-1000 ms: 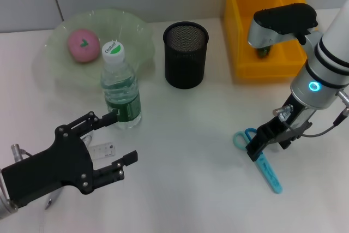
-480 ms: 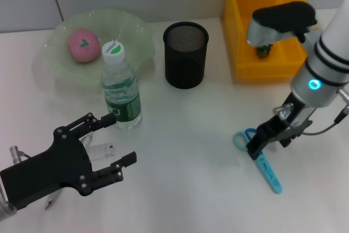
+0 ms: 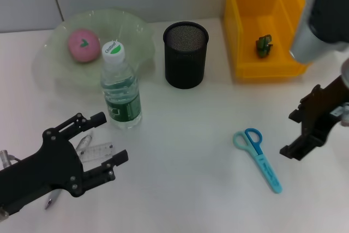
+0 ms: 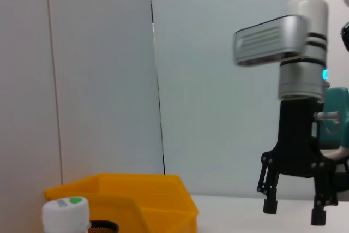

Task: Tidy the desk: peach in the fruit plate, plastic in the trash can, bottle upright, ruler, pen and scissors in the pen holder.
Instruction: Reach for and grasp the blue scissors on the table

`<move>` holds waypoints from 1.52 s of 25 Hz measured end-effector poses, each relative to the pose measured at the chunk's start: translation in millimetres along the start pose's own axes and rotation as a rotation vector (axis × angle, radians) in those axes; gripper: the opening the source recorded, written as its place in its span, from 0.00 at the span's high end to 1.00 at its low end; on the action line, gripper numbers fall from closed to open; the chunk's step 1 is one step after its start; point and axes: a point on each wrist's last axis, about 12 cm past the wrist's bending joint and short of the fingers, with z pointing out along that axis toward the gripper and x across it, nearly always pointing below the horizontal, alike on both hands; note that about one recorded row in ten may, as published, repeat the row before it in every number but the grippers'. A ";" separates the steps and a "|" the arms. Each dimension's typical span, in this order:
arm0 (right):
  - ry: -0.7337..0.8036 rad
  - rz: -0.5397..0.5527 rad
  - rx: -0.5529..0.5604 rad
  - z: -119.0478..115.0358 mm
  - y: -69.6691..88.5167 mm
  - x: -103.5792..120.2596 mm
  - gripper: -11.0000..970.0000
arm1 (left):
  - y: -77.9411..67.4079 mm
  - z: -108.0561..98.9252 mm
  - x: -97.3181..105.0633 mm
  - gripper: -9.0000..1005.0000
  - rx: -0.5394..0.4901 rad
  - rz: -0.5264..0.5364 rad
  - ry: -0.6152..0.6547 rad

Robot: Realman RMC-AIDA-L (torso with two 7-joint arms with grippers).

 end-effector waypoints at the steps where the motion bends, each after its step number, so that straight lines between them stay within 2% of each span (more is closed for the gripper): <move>1: 0.000 0.000 0.000 0.0 0.0 0.0 0.16 | -0.4 -0.4 0.1 0.22 -0.005 -0.005 -0.005; 4: 0.001 -0.151 -0.008 -9.4 8.7 -3.6 0.16 | -0.2 -1.7 -0.2 0.22 -0.022 -0.023 -0.017; 5: 0.011 -0.237 -0.015 -12.9 12.9 -6.6 0.16 | -0.4 -1.7 -0.1 0.22 -0.031 -0.033 -0.026; 9: 0.034 -0.319 -0.010 -15.0 13.1 -12.3 0.16 | -0.5 -1.3 0.3 0.22 -0.037 -0.042 -0.032; 11: 0.042 -0.418 -0.015 -15.7 14.2 -13.9 0.16 | -0.4 1.8 1.2 0.22 -0.044 -0.048 -0.045; 12: 0.042 -0.418 -0.015 -15.7 14.2 -13.9 0.16 | -0.8 3.8 2.0 0.22 -0.042 -0.054 -0.047; 13: 0.039 -0.514 -0.022 -17.2 16.7 -13.2 0.16 | -1.0 5.6 2.7 0.22 -0.040 -0.060 -0.049; 14: 0.039 -0.514 -0.022 -17.2 16.7 -13.2 0.16 | -1.0 5.6 2.7 0.22 -0.040 -0.060 -0.049; 17: 0.045 -0.670 -0.038 -17.6 17.8 -10.5 0.16 | -0.3 10.0 5.1 0.22 -0.026 -0.066 -0.032; 19: 0.064 -0.772 -0.050 -14.7 14.7 -7.7 0.16 | 0.5 10.3 5.8 0.22 -0.027 -0.067 -0.025; 20: 0.095 -0.858 -0.067 -10.0 9.9 -4.2 0.16 | 1.0 10.4 6.3 0.22 -0.028 -0.068 -0.019; 21: 0.095 -0.858 -0.067 -10.0 9.9 -4.2 0.16 | 0.7 10.3 6.8 0.22 -0.029 -0.070 -0.016; 27: 0.169 -1.075 -0.129 8.8 -6.4 9.2 0.16 | -4.6 11.3 9.1 0.22 -0.024 -0.102 -0.025; 28: 0.174 -1.141 -0.144 12.3 -10.2 11.9 0.16 | -5.3 13.1 9.8 0.22 -0.021 -0.113 -0.028; 29: 0.174 -1.141 -0.144 12.3 -10.2 11.9 0.16 | -5.3 13.1 9.8 0.22 -0.021 -0.113 -0.028; 30: 0.180 -1.195 -0.147 12.7 -14.3 14.0 0.16 | -5.3 13.1 9.8 0.22 -0.021 -0.113 -0.028; 35: 0.157 -1.302 -0.142 8.2 -22.4 10.8 0.16 | -3.8 18.3 9.0 0.22 -0.012 -0.154 -0.037; 37: 0.110 -1.447 -0.109 9.2 -27.4 9.7 0.16 | -2.0 20.4 7.6 0.22 -0.008 -0.155 -0.042; 38: 0.110 -1.447 -0.109 9.2 -27.4 9.7 0.16 | -2.0 20.4 7.6 0.22 -0.008 -0.155 -0.042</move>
